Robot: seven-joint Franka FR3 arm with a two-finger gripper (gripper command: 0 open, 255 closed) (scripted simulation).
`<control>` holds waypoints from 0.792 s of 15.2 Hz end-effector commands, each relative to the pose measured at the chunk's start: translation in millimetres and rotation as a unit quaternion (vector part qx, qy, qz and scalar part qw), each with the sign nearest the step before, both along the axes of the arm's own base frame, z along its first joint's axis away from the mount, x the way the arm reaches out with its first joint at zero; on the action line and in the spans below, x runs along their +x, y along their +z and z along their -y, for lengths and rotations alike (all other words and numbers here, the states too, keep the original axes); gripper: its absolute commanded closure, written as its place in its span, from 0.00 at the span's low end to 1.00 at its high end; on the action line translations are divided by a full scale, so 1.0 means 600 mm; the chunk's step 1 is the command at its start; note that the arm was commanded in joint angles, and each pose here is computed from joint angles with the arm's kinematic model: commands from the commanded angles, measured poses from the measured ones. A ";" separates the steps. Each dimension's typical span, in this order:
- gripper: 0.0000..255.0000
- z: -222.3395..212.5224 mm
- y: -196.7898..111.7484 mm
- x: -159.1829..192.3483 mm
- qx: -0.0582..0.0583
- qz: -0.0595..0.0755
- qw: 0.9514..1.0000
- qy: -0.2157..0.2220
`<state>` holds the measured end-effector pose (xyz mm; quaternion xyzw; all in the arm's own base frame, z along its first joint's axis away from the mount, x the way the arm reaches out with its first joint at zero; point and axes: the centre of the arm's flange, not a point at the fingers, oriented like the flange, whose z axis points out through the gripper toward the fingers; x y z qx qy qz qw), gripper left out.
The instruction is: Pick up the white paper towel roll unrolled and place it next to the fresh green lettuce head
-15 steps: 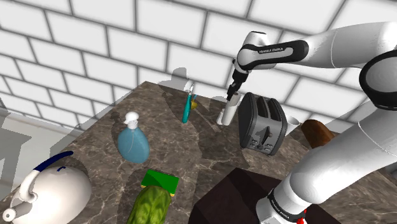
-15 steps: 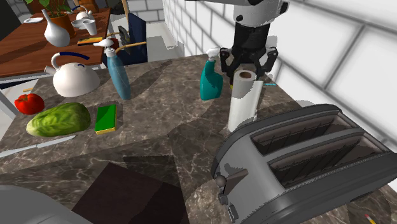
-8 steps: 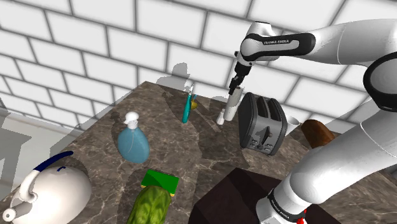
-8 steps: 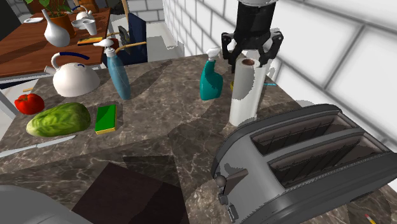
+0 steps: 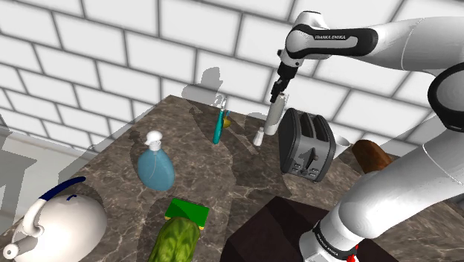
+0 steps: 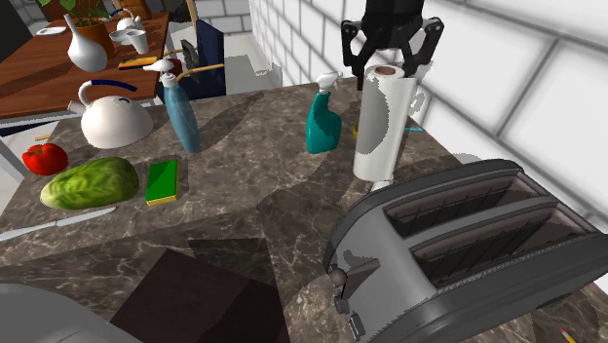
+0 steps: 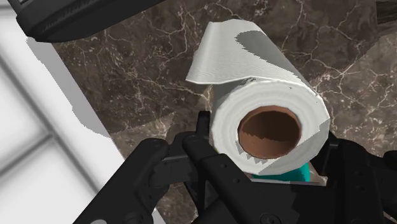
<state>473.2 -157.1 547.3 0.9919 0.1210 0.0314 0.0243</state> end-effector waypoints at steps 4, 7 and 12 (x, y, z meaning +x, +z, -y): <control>1.00 -0.001 0.044 0.001 0.000 0.000 1.000 0.000; 1.00 -0.001 0.070 0.001 0.000 0.000 1.000 0.000; 1.00 -0.001 0.114 0.001 0.000 0.000 1.000 0.000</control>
